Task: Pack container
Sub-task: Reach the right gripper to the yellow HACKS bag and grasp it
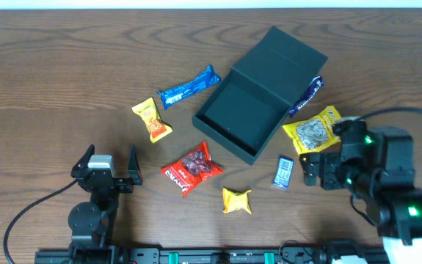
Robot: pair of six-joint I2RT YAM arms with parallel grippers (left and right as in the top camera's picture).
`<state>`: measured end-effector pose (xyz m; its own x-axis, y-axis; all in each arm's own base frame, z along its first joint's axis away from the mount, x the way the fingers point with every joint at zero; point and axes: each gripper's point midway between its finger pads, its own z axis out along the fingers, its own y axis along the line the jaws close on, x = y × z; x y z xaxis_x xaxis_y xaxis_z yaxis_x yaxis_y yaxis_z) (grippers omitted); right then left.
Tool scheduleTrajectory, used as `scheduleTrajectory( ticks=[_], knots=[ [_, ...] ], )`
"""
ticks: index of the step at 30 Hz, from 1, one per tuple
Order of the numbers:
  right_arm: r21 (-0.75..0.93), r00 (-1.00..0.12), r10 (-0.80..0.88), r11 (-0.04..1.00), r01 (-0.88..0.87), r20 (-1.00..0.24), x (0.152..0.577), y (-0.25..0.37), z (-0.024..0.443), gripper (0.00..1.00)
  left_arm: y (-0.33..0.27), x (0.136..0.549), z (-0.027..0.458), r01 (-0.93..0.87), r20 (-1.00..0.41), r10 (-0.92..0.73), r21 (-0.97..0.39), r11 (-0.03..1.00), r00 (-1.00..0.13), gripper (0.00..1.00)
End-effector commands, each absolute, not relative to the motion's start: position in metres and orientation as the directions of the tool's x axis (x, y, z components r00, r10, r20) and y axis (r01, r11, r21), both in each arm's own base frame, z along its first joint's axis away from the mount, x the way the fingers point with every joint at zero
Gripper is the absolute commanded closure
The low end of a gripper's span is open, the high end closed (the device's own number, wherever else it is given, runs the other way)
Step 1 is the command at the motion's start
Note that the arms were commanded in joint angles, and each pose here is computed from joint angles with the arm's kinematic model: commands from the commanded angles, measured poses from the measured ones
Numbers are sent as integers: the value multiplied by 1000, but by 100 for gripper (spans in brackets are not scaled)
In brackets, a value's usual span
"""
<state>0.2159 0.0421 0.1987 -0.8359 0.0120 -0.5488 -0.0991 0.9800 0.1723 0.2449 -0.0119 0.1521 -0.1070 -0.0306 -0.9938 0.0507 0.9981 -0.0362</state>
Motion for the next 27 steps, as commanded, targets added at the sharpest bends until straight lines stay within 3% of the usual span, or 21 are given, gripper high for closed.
scheduleTrajectory(
  ticks=[1, 6, 11, 14, 17, 27],
  knots=[
    [283, -861, 162, 959, 22, -482, 218, 52, 197, 1, -13, 244, 135, 57, -986, -32, -41, 997, -162, 5],
    [429, -903, 214, 903, 37, -373, 225, 77, 189, 1, -13, 244, 135, 57, -986, -32, -42, 997, -162, 5],
    [494, -895, 300, 863, 108, -329, 263, 75, 176, 1, -13, 244, 135, 57, -986, -32, -42, 997, -163, 5],
    [487, -783, 584, 758, 433, -214, 280, 48, 160, 1, -13, 244, 135, 57, -986, -32, -42, 997, -162, 5],
    [415, -666, 729, 661, 625, -159, 284, 28, 140, 1, -13, 244, 135, 57, -986, -32, -42, 997, -163, 5],
    [225, -421, 901, 433, 873, -102, 273, -2, 101, 1, -13, 244, 135, 57, -986, -32, -42, 997, -163, 5]
  ],
)
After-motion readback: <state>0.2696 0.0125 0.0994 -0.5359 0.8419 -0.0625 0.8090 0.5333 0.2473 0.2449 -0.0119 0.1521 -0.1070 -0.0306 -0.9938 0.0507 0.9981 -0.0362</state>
